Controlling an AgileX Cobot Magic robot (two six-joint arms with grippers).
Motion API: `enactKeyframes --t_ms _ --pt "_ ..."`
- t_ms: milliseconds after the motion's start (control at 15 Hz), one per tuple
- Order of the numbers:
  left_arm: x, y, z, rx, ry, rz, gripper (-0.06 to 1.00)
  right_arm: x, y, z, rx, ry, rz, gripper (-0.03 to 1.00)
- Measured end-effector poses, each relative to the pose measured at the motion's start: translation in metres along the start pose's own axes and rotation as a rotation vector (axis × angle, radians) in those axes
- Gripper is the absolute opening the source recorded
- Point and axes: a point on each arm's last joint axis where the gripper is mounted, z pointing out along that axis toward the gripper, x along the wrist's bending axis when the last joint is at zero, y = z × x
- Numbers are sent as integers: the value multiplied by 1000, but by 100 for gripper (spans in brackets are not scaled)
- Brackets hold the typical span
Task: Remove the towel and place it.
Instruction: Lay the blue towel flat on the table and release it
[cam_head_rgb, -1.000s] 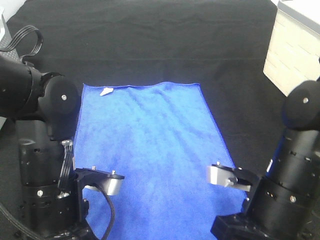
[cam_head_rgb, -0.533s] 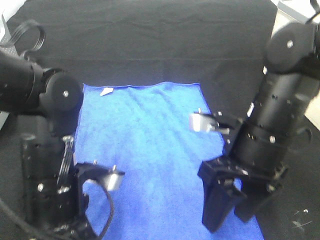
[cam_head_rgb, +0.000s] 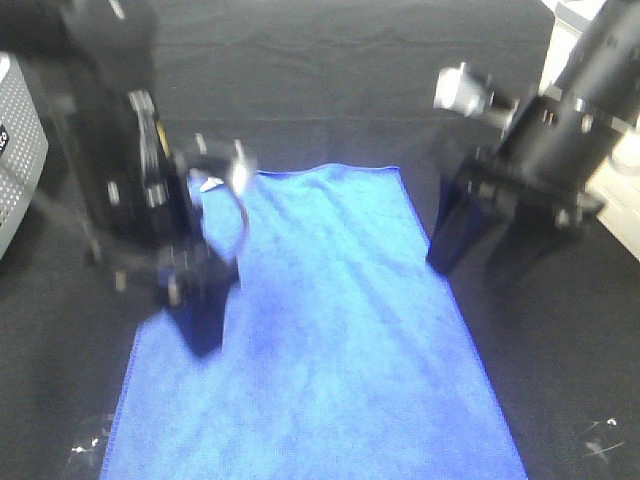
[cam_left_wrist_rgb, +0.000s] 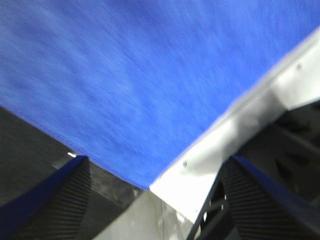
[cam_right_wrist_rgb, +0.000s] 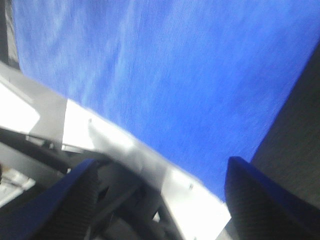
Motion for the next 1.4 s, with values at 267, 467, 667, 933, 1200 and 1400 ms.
enactKeyframes --t_ms 267,467,667,933,1200,1400 --pt "47 16 -52 -185 30 -99 70 9 24 -37 -134 -77 -52 69" --pt "75 20 -71 -284 98 -139 70 11 42 -64 -235 -156 -63 69" --pt "98 23 -81 -345 117 -189 70 -3 62 -76 -266 -166 -38 69" --pt "141 32 -88 -398 134 -276 70 -26 97 -81 -321 -178 39 69" --pt "154 37 -89 -445 204 -363 73 -38 106 -65 -286 -179 126 69" --pt "173 38 -94 -550 213 -455 78 -52 121 -45 -286 -192 105 69"
